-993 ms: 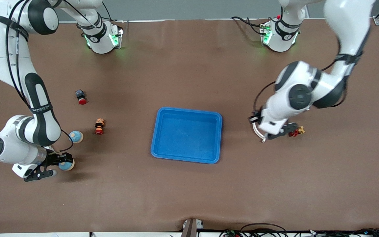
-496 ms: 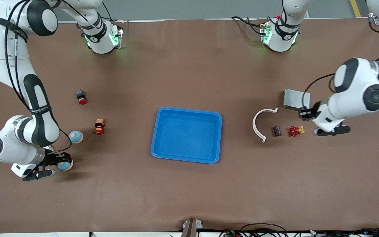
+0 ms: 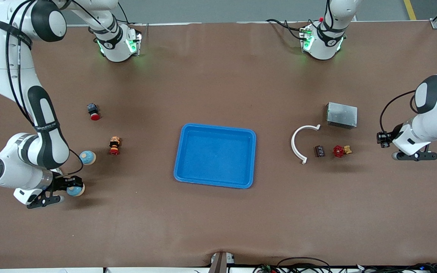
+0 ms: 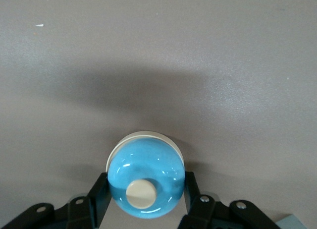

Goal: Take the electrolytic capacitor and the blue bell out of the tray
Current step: 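Carry the second capacitor with the left gripper toward the white clip, then set the bell down with the right gripper while the left gripper places the capacitor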

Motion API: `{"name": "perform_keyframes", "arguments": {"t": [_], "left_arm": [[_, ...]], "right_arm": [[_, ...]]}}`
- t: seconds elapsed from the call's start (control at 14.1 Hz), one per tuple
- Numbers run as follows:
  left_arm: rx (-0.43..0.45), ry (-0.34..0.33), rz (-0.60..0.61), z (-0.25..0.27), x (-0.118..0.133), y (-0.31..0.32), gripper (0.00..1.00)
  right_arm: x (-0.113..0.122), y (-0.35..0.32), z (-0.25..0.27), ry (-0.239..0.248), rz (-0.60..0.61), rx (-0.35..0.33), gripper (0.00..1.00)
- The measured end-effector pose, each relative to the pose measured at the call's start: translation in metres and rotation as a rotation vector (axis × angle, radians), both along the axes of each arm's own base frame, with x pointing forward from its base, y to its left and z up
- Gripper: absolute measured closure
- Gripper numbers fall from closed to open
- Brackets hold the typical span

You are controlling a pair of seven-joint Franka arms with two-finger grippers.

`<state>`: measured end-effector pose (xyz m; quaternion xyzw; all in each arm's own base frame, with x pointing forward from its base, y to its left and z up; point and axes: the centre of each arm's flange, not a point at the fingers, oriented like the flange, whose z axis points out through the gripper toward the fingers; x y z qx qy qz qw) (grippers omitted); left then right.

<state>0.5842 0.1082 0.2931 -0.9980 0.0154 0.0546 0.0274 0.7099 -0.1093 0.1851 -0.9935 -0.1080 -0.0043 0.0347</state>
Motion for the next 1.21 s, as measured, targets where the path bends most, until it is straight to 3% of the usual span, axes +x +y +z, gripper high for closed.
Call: {"name": "perform_keyframes", "arguments": {"t": [0.28, 0.64, 0.71, 0.92, 0.99, 1.21], "left_arm": [[-0.034, -0.022, -0.021, -0.033, 0.004, 0.004, 0.67], [0.033, -0.021, -0.033, -0.064, 0.003, -0.001, 0.67], [0.028, -0.02, -0.028, -0.071, 0.003, -0.002, 0.67], [0.007, -0.022, -0.003, -0.081, 0.006, -0.015, 0.67], [0.007, -0.02, 0.003, -0.084, 0.008, -0.022, 0.67], [0.02, -0.014, 0.001, -0.09, 0.011, -0.034, 0.67]], "right_arm": [[0.0, 0.0, 0.0, -0.001, 0.0, 0.0, 0.37], [0.0, 0.0, 0.0, -0.002, -0.001, 0.001, 0.36], [0.0, 0.0, -0.001, -0.002, -0.003, 0.003, 0.33], [0.0, 0.0, -0.004, -0.006, -0.008, 0.006, 0.04], [0.0, 0.0, -0.004, -0.007, -0.008, 0.006, 0.0], [0.001, 0.0, -0.004, -0.009, -0.008, 0.006, 0.0]]}}
